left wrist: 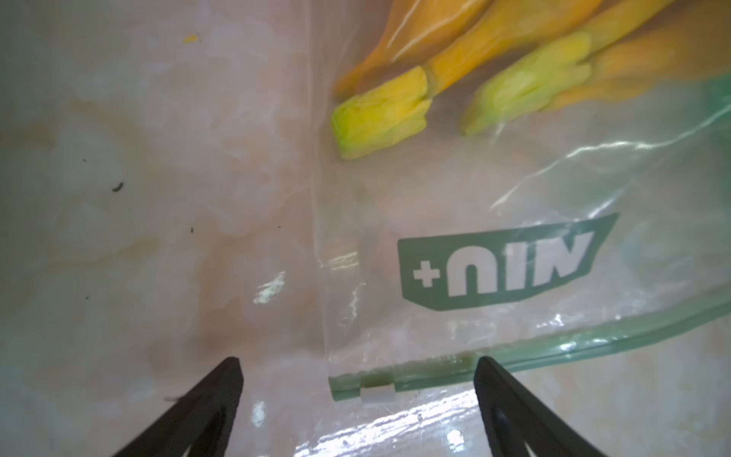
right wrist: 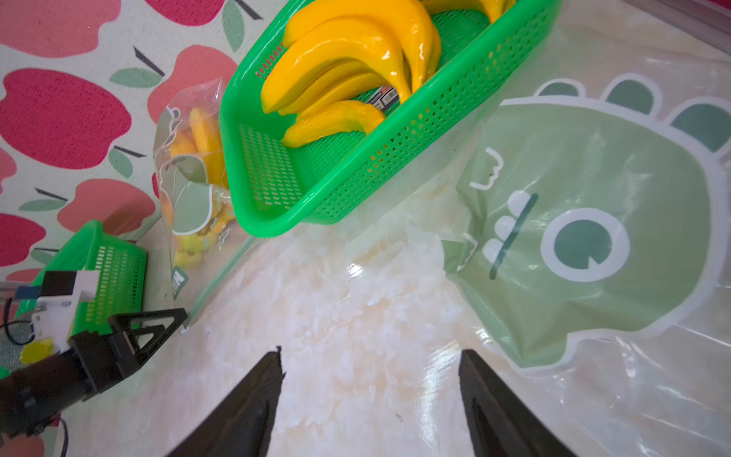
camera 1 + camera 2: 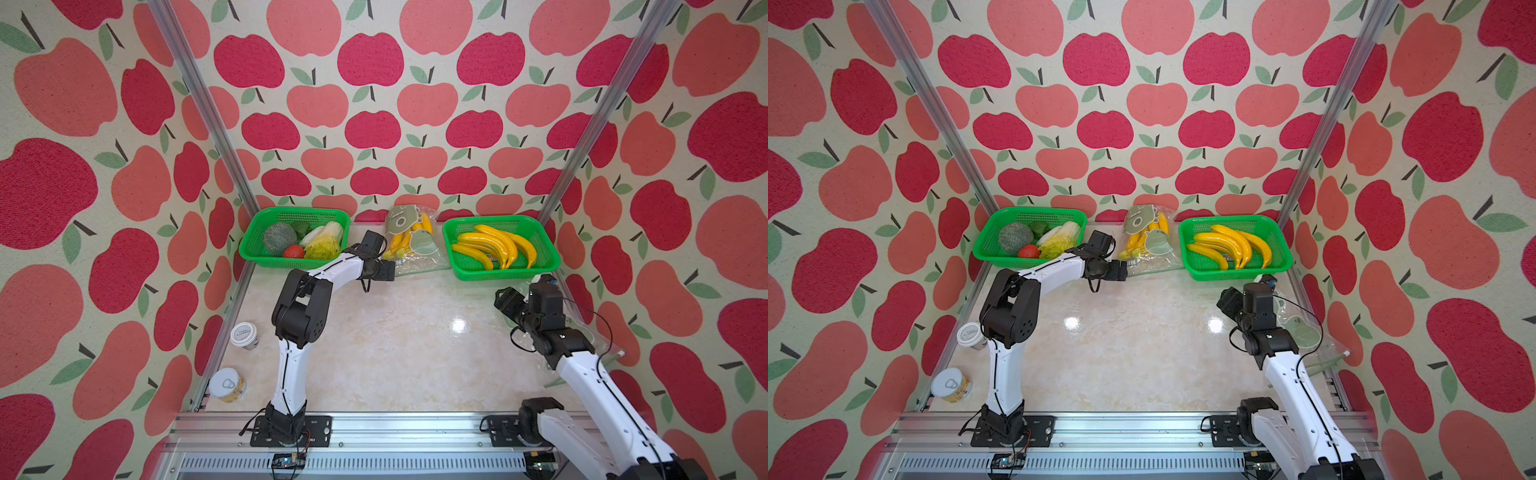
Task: Open the zip-top bag and take out the banana
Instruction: Move the zipper food storage bag to the center of the board.
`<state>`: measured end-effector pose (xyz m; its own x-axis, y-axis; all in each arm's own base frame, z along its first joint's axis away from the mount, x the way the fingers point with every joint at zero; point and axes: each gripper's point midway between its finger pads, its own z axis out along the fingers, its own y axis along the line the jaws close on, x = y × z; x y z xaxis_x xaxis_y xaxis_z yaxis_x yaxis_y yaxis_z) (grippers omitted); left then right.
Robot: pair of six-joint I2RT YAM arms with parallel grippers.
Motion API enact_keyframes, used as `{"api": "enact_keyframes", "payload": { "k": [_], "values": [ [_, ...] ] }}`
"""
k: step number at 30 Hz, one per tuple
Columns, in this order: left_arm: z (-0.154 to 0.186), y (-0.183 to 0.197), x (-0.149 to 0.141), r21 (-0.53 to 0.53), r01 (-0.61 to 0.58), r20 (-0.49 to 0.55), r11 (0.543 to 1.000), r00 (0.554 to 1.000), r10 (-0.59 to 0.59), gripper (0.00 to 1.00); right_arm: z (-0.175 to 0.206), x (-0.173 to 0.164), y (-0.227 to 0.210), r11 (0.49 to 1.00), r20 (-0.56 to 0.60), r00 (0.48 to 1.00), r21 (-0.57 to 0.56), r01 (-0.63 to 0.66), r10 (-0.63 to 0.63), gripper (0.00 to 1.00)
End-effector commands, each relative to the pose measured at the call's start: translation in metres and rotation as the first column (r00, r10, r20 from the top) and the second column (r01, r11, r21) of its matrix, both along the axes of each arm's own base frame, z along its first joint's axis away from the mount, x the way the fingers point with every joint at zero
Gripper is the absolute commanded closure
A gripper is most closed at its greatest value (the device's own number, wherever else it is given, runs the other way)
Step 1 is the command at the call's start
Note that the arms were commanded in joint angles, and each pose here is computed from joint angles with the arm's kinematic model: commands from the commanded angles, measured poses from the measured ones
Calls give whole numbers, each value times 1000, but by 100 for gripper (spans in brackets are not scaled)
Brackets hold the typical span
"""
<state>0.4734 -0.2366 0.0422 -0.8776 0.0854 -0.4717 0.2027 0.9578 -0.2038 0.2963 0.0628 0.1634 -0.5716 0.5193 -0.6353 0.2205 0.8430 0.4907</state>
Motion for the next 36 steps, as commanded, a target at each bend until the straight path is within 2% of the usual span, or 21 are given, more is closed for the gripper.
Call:
{"api": "enact_keyframes", "payload": {
  "k": [1,6,12,17,20,25,32,36],
  "values": [
    [-5,-2,5,-17,4,-36,1000,999,-5,7,-10,2,28,993,8,993,-19,-115,115,26],
    [-17,1,16,-16,-13,-55,1000,998,12,17,-23,-1,59,978,-15,978,-36,-207,207,26],
    [-27,-7,24,-17,5,-66,1000,998,-6,38,-32,0,69,974,-37,974,-47,-223,221,26],
    [-36,-14,27,9,17,-76,1000,997,-16,59,-31,4,72,973,-42,974,-61,-223,221,26],
    [-37,-15,26,24,15,-73,1000,997,-13,79,-36,3,74,974,-52,975,-52,-220,217,26],
    [-21,-10,21,15,-27,-36,1000,999,27,99,-45,1,80,970,-79,970,-54,-235,231,26],
    [15,-1,-3,-24,-92,50,995,994,93,100,-50,2,88,965,-87,963,-38,-258,254,26],
    [27,5,-28,-40,-116,79,992,990,119,100,-50,3,101,954,-83,952,-31,-298,294,26]
  ]
}}
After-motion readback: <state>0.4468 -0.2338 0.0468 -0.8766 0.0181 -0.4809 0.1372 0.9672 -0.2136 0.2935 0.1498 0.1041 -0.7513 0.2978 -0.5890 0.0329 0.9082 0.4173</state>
